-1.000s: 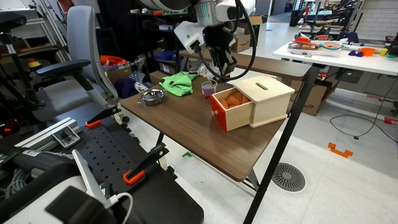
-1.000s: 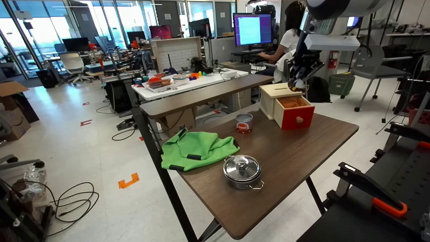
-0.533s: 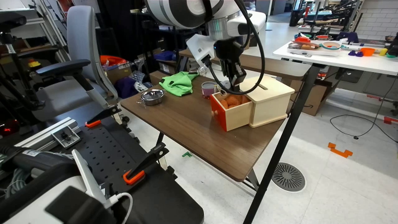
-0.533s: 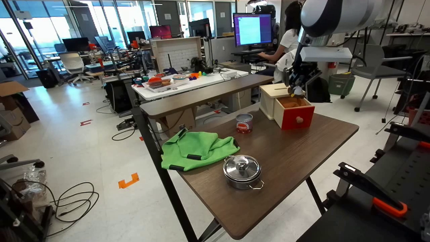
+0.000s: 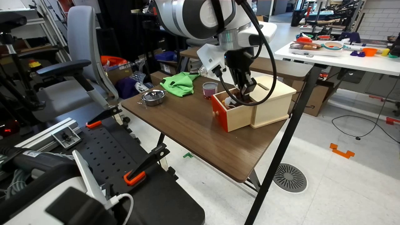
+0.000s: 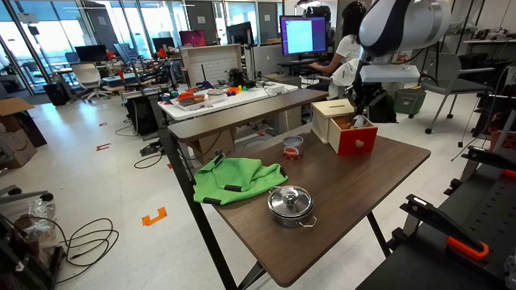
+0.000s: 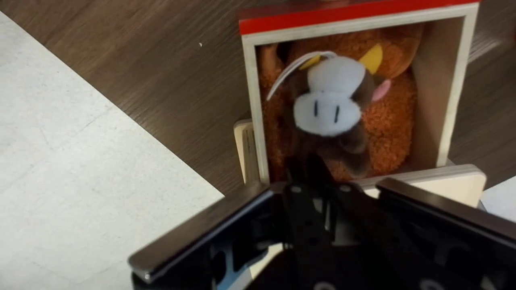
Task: Pick up the black and white plush toy and place it in the drawer
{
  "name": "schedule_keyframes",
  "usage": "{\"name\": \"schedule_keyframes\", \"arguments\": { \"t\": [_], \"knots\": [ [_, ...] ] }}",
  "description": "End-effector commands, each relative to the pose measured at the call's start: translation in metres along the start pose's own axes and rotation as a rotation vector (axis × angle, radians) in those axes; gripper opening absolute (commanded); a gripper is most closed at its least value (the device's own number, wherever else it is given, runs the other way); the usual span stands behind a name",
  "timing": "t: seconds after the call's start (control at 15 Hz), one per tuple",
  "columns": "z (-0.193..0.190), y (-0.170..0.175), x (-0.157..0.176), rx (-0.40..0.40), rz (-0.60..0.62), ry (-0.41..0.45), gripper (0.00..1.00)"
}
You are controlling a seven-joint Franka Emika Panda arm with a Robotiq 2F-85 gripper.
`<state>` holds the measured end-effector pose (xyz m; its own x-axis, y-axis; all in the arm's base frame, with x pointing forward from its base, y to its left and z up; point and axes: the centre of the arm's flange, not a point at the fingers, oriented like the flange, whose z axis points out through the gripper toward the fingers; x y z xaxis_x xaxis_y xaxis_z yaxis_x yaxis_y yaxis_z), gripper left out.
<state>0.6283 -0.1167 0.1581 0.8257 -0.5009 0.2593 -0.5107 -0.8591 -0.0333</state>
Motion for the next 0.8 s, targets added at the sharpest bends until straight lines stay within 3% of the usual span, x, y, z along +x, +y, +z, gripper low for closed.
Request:
{"name": "schedule_keyframes", "arguments": {
  "t": [0.0,0.53,0.6,0.73],
  "knots": [
    [0.007,-0.003,0.004,-0.011,0.014,0.016,0.38],
    [-0.016,-0.005,-0.006,0.017,-0.008,-0.005,0.94],
    [-0.022,-0.006,-0.008,0.026,-0.014,-0.006,0.99],
    [-0.041,-0.010,-0.015,0.055,-0.023,-0.015,1.00]
  ]
}}
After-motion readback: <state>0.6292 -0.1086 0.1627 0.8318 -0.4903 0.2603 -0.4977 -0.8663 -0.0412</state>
